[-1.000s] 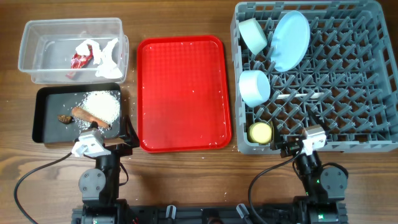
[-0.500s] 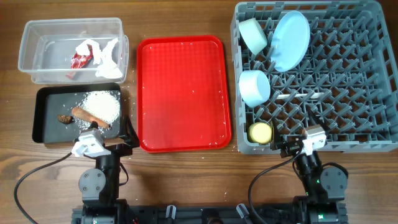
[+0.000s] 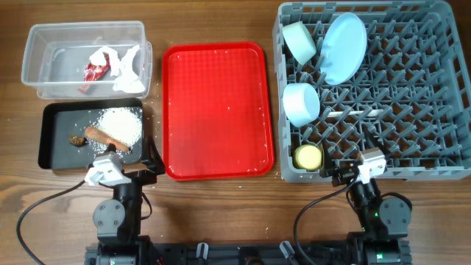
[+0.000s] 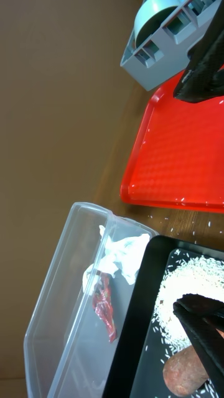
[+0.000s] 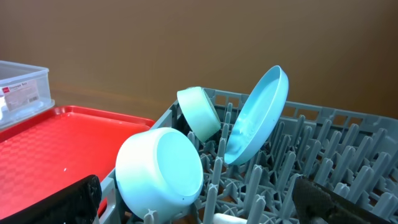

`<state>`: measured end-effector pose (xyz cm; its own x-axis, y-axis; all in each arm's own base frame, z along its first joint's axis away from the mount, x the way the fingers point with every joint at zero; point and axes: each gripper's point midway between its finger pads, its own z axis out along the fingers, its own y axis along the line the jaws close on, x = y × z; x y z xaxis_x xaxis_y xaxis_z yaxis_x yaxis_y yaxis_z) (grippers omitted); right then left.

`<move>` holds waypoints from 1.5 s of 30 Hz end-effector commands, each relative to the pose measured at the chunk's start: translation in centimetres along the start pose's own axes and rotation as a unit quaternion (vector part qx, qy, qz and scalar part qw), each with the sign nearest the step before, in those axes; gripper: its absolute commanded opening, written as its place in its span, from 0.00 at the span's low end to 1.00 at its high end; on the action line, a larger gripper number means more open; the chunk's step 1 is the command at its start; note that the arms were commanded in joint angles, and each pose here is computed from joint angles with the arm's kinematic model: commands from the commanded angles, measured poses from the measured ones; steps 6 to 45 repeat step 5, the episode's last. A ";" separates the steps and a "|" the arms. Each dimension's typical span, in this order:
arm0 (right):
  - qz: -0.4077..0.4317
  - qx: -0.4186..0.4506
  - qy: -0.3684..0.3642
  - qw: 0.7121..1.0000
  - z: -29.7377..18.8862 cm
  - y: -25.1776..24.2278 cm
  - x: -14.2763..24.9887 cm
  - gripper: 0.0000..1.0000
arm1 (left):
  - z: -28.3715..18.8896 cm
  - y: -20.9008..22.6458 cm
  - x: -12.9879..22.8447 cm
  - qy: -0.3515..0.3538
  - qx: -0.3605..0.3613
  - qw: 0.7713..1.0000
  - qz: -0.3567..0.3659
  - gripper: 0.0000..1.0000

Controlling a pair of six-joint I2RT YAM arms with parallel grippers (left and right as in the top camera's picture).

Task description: Sort waste into correct bins and load items into the dishwasher rack

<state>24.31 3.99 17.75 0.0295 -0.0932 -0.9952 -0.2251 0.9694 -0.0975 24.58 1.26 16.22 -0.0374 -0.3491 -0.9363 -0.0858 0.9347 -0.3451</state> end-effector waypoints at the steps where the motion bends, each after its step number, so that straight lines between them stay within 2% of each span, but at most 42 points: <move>1: -0.005 -0.005 -0.003 1.000 0.0 0.2 -0.1 1.00 | 0.0 0.1 0.2 0.000 0.000 1.000 0.011 1.00; 45: -0.005 -0.005 -0.003 1.000 0.0 0.1 -0.1 1.00 | 0.0 0.1 0.2 0.000 0.000 1.000 0.011 1.00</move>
